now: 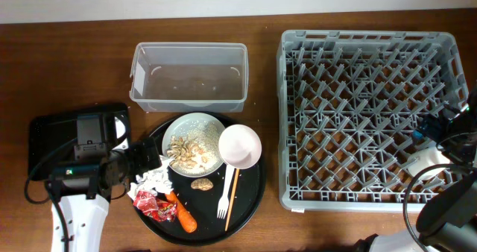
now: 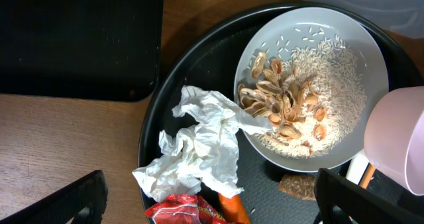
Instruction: Sort waste into correct bins and load items into the dishwasher rack
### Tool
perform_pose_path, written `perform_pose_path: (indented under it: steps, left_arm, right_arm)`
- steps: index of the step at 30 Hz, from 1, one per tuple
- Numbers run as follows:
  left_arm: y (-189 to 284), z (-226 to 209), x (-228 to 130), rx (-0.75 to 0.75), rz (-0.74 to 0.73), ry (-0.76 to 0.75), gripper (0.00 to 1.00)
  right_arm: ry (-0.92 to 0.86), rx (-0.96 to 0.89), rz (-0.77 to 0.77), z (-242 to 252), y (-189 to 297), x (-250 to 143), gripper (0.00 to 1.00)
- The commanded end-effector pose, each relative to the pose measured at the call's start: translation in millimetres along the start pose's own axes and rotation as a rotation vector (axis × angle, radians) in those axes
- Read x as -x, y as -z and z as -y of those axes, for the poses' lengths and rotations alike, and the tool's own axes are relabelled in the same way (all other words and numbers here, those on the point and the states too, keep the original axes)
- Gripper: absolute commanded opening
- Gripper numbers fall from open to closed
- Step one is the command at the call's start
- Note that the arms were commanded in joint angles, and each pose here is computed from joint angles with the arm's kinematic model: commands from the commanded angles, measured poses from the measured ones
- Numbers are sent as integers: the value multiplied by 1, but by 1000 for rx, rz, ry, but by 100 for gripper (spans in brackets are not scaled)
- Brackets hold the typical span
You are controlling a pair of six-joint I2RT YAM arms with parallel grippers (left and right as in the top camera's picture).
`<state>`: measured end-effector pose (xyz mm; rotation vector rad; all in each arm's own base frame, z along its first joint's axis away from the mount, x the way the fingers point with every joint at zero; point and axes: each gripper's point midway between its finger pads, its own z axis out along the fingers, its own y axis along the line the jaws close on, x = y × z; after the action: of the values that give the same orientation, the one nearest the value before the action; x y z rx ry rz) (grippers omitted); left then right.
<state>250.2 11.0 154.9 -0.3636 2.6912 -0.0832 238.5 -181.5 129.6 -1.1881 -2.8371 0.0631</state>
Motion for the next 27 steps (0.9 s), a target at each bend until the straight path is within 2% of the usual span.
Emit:
perform_pose_path:
  steps: [1,3,5,8,9,14,19,27]
  left_arm:
    - [5,0,7,-1,23,16,99]
    - [5,0,7,0,23,16,99]
    - [5,0,7,0,23,16,99]
    - [5,0,7,0,23,16,99]
    - [5,0,7,-1,23,16,99]
    - [5,0,7,0,23,16,99]
    - [5,0,7,0,22,16,99]
    - [5,0,7,0,22,16,99]
  right_arm:
    - [189,236,123,-48,49,5,100]
    - [409,393,197,-94,81,-11,100]
    - [600,467,226,-134,98,-39,99]
    - [808,486,204,-183,104,-83,98]
    - [927,497,193,-209,105,-110,98]
    - [1337,530,257,-293,104,-198,99]
    - [1533,405,196,-332,52,-239,98]
    - [1537,298,55,-362,-35,-231,88]
